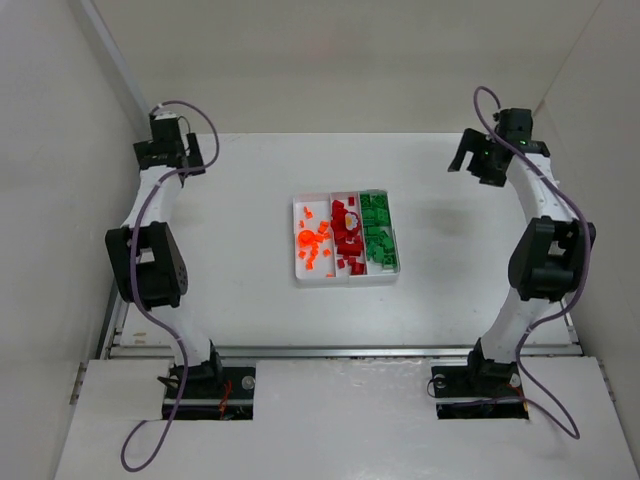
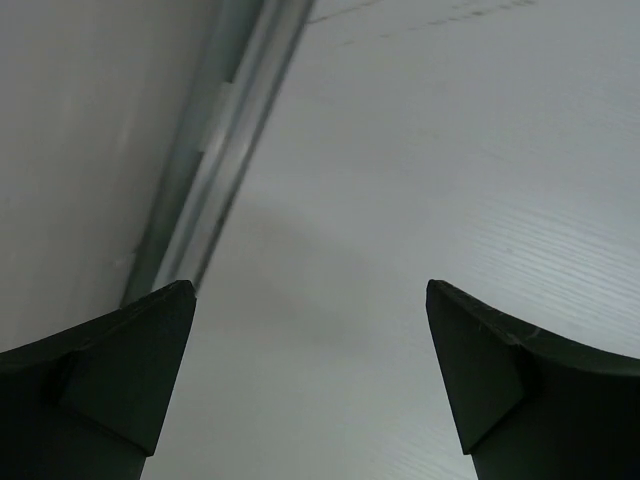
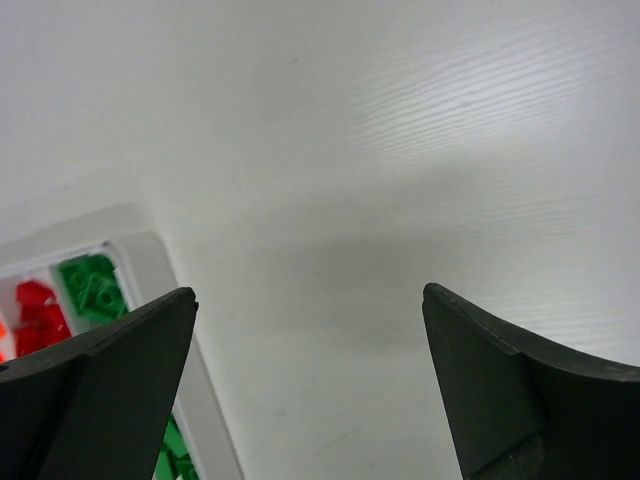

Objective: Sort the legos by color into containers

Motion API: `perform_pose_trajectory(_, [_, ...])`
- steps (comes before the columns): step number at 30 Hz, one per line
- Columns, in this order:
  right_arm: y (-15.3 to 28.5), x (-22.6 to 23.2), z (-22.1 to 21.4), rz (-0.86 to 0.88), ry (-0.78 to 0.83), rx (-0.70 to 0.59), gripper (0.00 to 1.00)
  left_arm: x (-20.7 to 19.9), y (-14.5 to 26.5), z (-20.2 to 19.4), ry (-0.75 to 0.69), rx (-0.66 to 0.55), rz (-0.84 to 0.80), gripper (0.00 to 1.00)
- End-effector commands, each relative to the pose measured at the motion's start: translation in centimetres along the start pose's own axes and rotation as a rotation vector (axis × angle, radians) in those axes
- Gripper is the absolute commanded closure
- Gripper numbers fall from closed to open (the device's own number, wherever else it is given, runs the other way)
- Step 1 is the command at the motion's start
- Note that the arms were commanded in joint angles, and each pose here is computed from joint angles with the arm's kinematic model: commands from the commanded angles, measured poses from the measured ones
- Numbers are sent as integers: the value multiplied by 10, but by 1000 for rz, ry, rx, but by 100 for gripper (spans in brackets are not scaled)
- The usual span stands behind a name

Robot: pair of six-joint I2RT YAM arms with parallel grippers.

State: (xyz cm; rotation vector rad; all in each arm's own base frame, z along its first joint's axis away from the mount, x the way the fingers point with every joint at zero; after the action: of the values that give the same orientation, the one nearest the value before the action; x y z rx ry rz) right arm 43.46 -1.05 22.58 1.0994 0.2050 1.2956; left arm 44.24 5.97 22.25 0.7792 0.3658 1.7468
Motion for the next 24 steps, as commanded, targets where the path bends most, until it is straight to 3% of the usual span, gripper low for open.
perform_pose_trajectory(1, [38,-1,29,-63,-27,-197,0,38,20,7,114,-41,151,0])
perform_pose_trajectory(8, [51,-6,38,-154,-34,-267,0,57,17,-8,125,-1,202,0])
perform_pose_trajectory(24, [67,8,41,-53,-30,-290,0,51,17,-14,120,7,159,0])
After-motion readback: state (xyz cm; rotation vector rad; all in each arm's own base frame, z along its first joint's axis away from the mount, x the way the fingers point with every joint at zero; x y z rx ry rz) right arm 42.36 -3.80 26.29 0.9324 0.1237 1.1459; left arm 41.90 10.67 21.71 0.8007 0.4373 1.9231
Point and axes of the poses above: each gripper's point midway between its finger pads, its own y axis back along the fingers, its own x axis along the line the jaws close on, z = x × y, the point moved 8 cm from there along y, back along the fingers, and after that the axes turned 14 degrees about -y, right-handed, at the moved point
